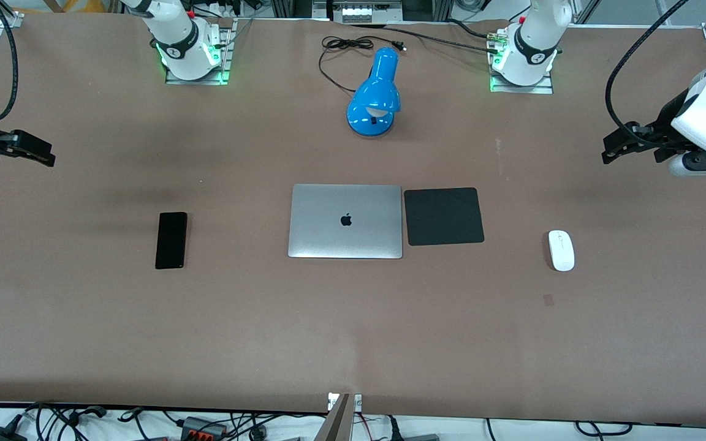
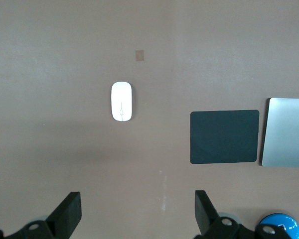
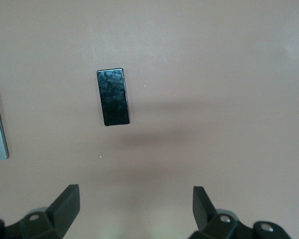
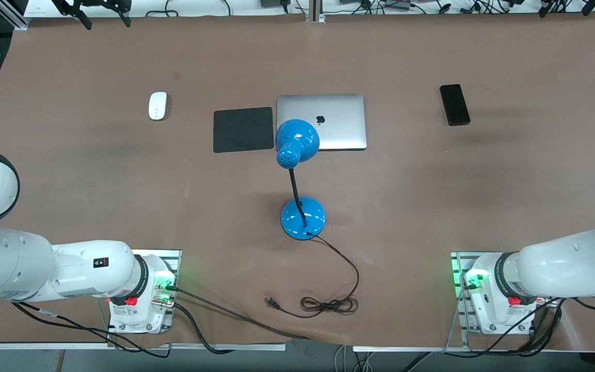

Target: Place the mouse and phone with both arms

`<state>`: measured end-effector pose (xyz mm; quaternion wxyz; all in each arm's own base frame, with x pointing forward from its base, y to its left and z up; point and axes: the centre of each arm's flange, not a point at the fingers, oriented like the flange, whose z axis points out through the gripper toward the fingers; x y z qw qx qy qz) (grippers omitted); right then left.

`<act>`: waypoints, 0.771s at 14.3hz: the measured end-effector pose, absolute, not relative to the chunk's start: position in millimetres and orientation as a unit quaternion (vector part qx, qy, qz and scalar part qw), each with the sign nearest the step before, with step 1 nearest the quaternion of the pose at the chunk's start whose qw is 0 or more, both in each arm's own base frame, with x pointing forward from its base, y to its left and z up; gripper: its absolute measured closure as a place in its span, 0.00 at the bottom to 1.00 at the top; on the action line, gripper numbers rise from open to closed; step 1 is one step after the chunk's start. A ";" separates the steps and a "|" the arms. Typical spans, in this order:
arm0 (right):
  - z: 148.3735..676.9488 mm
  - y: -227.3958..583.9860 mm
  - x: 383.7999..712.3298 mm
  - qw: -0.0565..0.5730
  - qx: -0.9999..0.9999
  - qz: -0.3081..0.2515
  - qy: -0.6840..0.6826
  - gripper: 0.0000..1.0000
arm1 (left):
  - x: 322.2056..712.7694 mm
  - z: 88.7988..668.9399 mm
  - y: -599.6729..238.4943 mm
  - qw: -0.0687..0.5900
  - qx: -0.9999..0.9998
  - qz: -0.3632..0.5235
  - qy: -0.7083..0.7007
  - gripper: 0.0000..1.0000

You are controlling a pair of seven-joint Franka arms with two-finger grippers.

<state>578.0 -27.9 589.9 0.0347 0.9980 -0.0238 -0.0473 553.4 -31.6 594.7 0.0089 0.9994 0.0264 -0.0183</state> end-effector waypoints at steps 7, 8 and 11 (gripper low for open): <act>590.0 -28.3 578.1 0.035 0.998 -0.047 -0.025 0.00 | 553.4 594.6 -31.6 0.009 0.999 -0.018 0.027 0.00; 589.7 -29.3 578.3 0.035 0.998 -0.047 -0.026 0.00 | 553.4 594.6 -31.6 0.009 0.999 -0.018 0.027 0.00; 575.3 -28.4 588.6 0.036 0.998 -0.047 -0.024 0.00 | 551.9 592.6 -31.5 0.008 0.999 -0.027 0.027 0.00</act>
